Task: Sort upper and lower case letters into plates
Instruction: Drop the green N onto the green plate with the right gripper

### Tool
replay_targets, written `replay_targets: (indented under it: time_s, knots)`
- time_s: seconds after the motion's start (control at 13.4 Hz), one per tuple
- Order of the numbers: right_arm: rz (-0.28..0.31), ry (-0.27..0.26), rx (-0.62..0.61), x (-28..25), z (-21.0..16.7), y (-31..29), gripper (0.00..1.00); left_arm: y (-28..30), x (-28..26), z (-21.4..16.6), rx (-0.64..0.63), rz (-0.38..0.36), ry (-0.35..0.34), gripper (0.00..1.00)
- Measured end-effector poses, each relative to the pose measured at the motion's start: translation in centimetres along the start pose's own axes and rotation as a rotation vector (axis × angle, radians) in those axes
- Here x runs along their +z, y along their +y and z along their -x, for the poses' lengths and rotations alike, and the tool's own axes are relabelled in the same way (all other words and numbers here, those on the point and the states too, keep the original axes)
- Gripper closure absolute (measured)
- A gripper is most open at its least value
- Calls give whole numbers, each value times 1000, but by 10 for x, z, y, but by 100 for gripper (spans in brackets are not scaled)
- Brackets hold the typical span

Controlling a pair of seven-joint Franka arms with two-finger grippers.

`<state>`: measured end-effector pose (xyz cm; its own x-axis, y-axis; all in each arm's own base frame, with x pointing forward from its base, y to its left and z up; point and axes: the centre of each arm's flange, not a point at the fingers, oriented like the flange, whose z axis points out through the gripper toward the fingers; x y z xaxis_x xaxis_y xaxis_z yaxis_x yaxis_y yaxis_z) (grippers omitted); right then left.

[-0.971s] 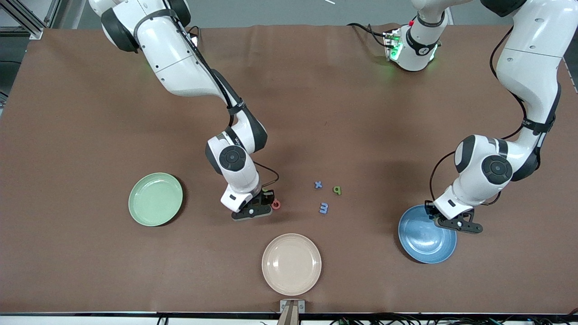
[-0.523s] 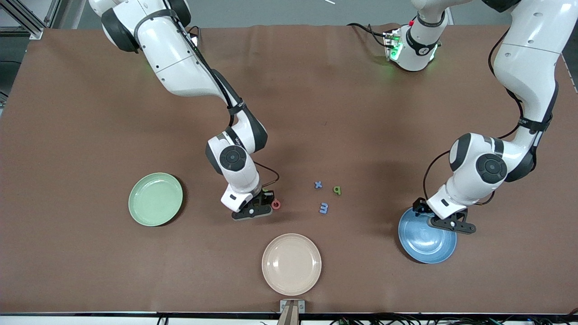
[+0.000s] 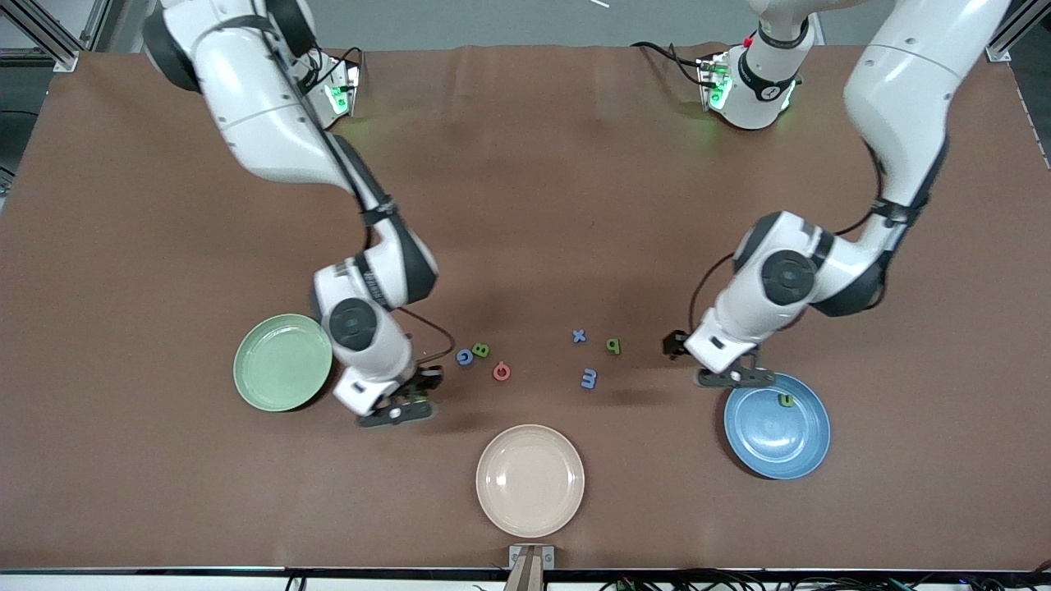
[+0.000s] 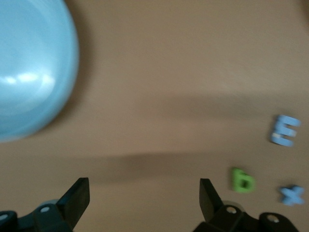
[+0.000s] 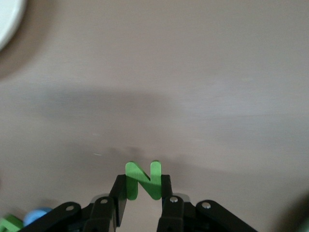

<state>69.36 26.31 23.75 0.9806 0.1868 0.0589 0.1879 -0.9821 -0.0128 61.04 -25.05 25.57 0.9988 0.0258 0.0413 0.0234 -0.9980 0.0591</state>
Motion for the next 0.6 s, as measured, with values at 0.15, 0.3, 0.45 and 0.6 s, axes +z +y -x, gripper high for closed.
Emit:
replay_targets:
  time_s: [0.15,0.3,0.45,0.6]
  knots:
    - [-29,-35,-46,-21,4,76,67,42,7,20,-46,4,-12,2]
    - [-42,-78,-90,-21,29,142,67,63,14,30,-80,9,-23,8]
    - [-50,-121,-101,-11,60,181,67,74,24,32,-95,16,-35,17]
    - [-54,-156,-90,-1,89,194,67,85,35,35,-101,23,-51,22]
